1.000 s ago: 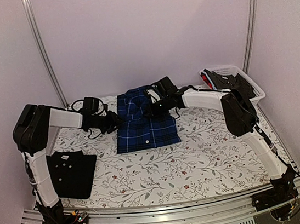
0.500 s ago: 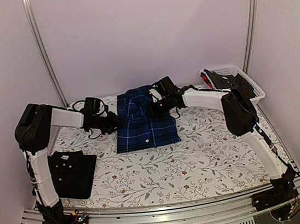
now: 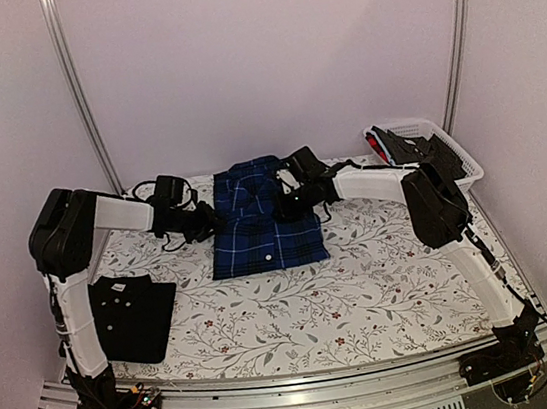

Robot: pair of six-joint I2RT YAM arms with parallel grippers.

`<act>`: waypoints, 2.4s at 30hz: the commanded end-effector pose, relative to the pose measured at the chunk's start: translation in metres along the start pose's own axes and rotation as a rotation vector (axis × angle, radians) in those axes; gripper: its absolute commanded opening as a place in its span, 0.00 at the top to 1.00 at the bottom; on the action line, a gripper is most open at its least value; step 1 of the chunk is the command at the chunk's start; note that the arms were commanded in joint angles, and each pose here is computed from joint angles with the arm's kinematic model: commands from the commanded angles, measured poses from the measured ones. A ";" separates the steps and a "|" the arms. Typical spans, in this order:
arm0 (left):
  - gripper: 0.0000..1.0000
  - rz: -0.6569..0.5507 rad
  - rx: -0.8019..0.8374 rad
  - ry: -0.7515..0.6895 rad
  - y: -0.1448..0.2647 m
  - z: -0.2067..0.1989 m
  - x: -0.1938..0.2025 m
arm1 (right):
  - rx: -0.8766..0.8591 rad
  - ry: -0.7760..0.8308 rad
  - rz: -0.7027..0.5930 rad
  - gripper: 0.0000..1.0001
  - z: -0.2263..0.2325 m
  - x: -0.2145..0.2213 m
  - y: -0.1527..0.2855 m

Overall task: Fold and stack the long sleeve shirts
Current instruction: Smooth out the 2/3-rectangle-folded shirt at the center of the board.

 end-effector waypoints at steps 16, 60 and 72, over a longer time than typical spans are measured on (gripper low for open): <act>1.00 -0.110 -0.038 -0.045 0.016 -0.005 -0.015 | -0.023 0.029 -0.041 0.80 0.010 -0.018 0.018; 0.50 -0.056 -0.070 -0.022 0.062 0.007 0.031 | 0.065 -0.165 0.024 0.45 -0.064 0.063 0.123; 0.62 0.045 -0.098 0.012 0.076 0.018 0.103 | -0.007 -0.042 -0.008 0.67 0.009 0.070 0.144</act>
Point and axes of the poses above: each gripper's point midway between its finger pads, its own y axis back along the fingers, its own z axis along the line the jaws close on, x = y × z, the point moved 4 cm from there along y, back along the fingers, and after that the axes turned 5 degrees about -y, right-handed, at the moved point
